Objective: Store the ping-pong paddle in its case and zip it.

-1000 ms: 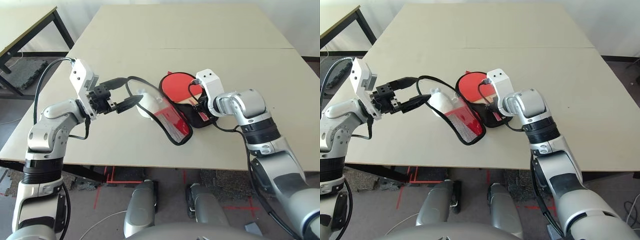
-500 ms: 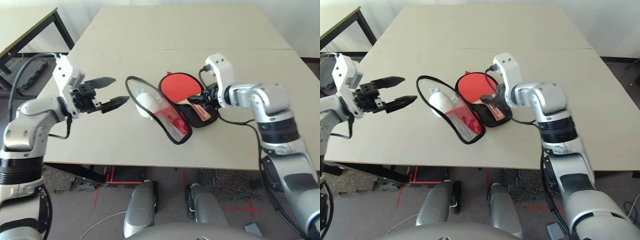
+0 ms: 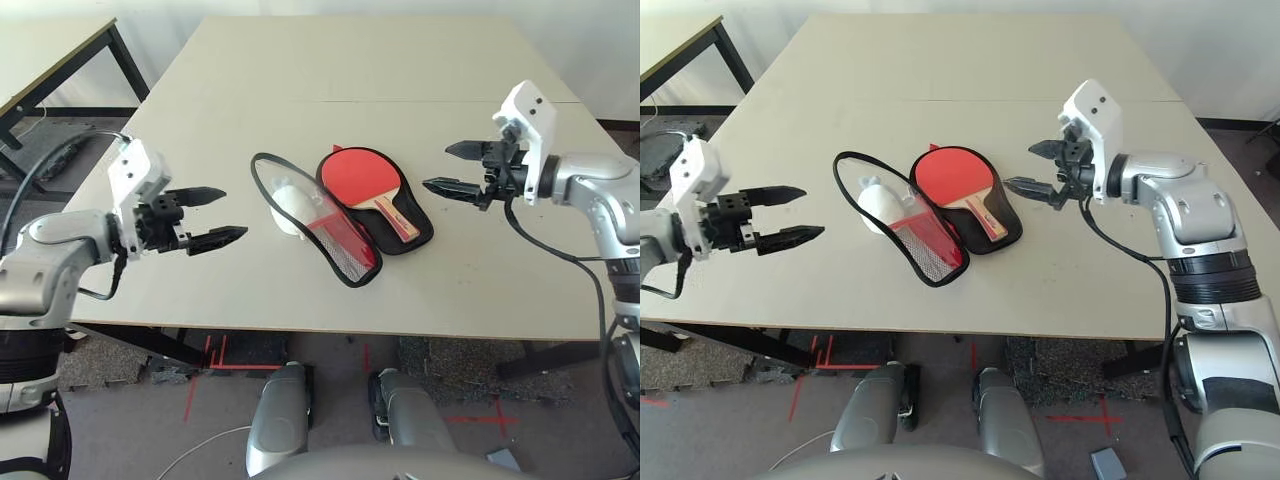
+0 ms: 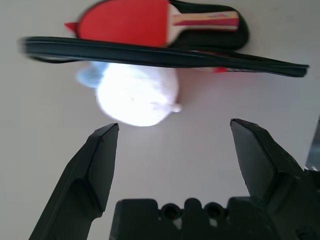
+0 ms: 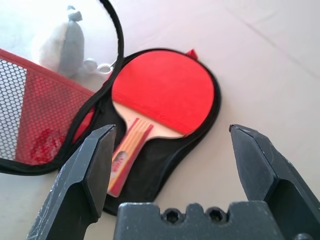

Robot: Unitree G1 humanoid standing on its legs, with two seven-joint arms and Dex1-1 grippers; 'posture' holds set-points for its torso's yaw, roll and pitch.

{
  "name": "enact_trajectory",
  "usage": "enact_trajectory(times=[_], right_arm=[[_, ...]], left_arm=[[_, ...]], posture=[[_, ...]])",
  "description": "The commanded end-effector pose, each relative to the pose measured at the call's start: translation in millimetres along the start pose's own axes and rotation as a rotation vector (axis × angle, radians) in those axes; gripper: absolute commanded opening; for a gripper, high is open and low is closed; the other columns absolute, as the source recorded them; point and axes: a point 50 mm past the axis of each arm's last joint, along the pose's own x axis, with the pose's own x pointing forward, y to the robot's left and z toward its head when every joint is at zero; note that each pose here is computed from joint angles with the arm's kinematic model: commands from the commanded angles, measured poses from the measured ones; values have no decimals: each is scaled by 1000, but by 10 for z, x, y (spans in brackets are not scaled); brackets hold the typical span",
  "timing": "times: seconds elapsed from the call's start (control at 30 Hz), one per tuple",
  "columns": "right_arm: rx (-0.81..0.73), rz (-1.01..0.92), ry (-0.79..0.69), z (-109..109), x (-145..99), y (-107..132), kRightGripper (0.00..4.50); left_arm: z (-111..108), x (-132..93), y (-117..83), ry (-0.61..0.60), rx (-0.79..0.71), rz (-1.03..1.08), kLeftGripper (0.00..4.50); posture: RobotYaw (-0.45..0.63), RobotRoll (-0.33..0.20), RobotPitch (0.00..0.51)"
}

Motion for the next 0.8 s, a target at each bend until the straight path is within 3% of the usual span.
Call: enact_trajectory(times=[0.03, 0.33, 0.7, 0.8], right_arm=[[-1, 6, -5, -58, -47, -8, 4484], [8, 8, 46, -245, -129, 35, 4484], [97, 39, 47, -349, -197, 130, 4484], [181, 62, 39, -393, -204, 174, 4484]], left_arm=[[165, 269, -51, -46, 81, -55, 4500], [407, 648, 41, -127, 142, -126, 4500], [895, 1412, 125, -266, 241, -204, 4500], [1061, 1582, 156, -276, 312, -189, 4500]], posture=[[183, 0, 90], [135, 0, 96], [79, 0, 103], [67, 0, 106]])
